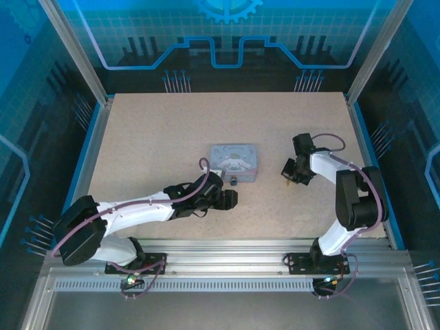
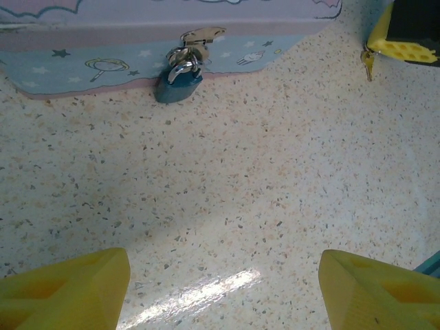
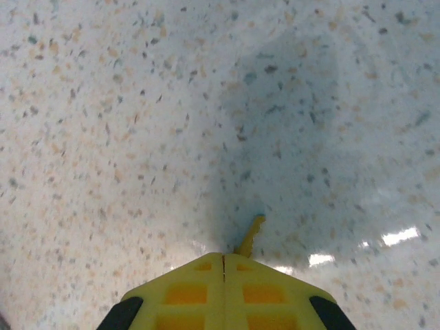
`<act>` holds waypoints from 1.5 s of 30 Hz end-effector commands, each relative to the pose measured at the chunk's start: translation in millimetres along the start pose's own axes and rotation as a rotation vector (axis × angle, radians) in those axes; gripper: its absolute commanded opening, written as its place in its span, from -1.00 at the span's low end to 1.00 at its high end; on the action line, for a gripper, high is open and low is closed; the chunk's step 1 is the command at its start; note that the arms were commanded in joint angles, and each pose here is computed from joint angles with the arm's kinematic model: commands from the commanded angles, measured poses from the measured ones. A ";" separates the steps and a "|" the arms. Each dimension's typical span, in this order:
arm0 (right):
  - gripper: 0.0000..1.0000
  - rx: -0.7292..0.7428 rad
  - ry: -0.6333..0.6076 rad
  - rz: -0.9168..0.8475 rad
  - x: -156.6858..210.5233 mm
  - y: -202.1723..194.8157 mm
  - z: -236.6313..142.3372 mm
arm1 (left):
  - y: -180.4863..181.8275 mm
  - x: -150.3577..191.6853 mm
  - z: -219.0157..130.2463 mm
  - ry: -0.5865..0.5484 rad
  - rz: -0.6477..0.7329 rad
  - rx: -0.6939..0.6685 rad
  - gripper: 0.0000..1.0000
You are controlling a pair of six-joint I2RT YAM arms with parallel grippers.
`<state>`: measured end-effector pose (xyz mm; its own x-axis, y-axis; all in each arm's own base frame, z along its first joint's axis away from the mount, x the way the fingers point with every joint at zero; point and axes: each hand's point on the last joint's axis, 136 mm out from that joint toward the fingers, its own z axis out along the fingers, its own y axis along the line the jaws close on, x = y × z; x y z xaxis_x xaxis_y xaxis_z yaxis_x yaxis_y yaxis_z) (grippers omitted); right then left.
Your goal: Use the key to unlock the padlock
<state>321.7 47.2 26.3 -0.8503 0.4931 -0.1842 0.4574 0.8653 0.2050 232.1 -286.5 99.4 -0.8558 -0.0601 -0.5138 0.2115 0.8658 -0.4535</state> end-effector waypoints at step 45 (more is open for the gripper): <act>-1.00 -1.000 0.060 -0.653 110.2 166.6 -295.2 | -137.9 -132.5 -140.7 -0.281 0.182 0.870 0.50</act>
<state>234.5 212.9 318.9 -0.8608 -0.0299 -0.5080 -0.4461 0.5248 0.7250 254.7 -320.7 301.9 -0.7077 -0.1687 -0.6861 0.6225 0.3105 -0.7184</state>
